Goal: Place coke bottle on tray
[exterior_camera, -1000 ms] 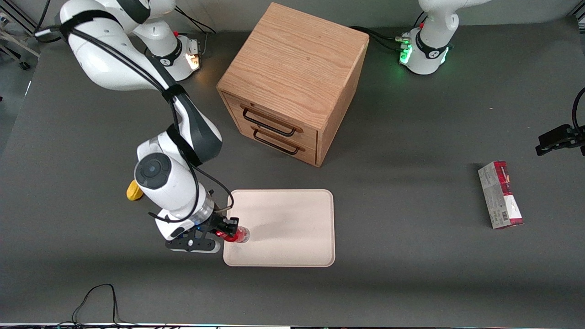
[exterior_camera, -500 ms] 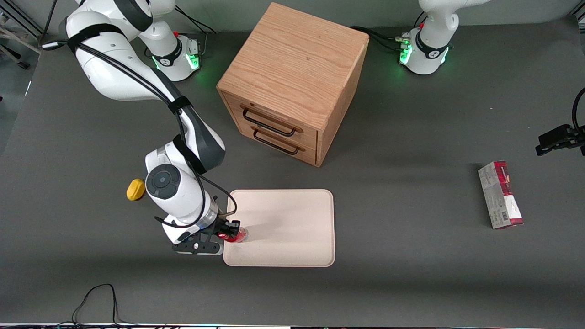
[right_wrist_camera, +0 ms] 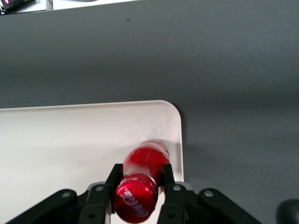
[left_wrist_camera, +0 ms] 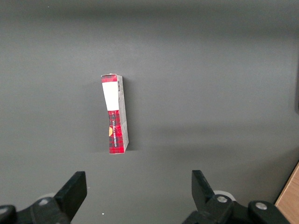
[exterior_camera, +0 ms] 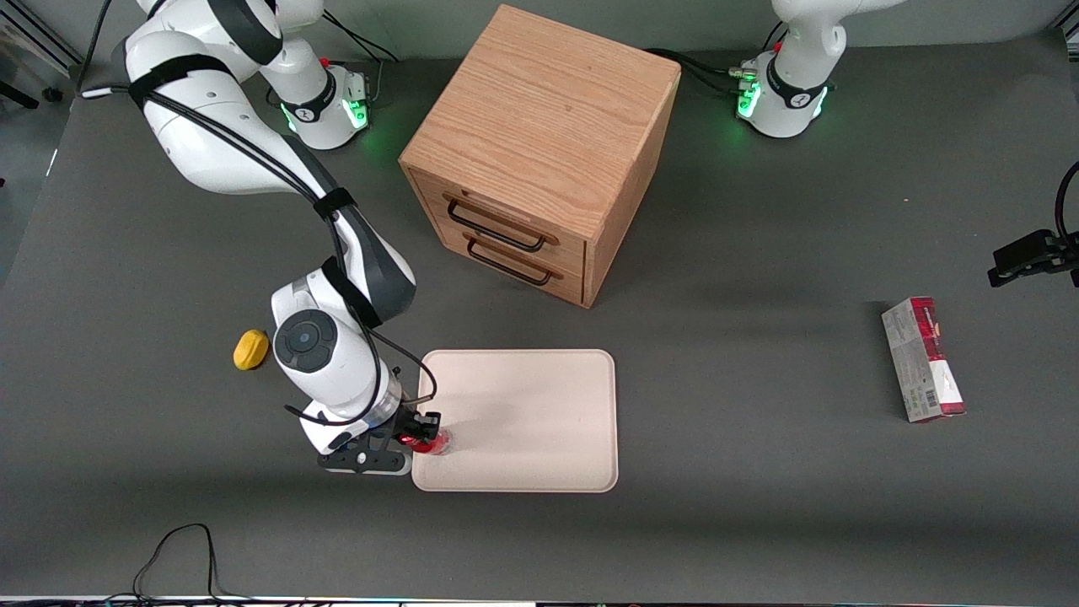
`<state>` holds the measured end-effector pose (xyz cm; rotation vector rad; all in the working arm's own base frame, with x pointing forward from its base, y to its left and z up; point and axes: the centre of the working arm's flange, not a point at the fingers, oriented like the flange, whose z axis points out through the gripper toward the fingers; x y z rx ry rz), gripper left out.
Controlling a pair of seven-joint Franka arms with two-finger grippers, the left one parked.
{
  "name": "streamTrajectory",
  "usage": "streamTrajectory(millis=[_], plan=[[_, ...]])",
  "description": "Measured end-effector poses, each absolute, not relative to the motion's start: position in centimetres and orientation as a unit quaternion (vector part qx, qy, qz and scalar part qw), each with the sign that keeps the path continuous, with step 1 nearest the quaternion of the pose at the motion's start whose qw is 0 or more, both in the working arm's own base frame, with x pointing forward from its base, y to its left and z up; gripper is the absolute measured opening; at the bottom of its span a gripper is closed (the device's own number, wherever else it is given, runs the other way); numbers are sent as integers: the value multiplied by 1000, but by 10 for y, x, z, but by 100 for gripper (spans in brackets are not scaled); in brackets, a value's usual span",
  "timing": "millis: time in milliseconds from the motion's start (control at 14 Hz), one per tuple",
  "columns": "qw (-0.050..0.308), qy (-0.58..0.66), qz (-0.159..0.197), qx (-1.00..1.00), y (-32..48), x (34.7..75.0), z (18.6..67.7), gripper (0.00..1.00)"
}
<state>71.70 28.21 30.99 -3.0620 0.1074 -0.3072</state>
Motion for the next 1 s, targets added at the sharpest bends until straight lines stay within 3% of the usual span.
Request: streamTrajectory(millis=[429, 786, 1000], plan=[[14, 19, -128, -992, 281, 721, 323, 100], [-49, -36, -104, -993, 251, 706, 393, 100], [-50, -55, -80, -994, 195, 685, 443, 100]])
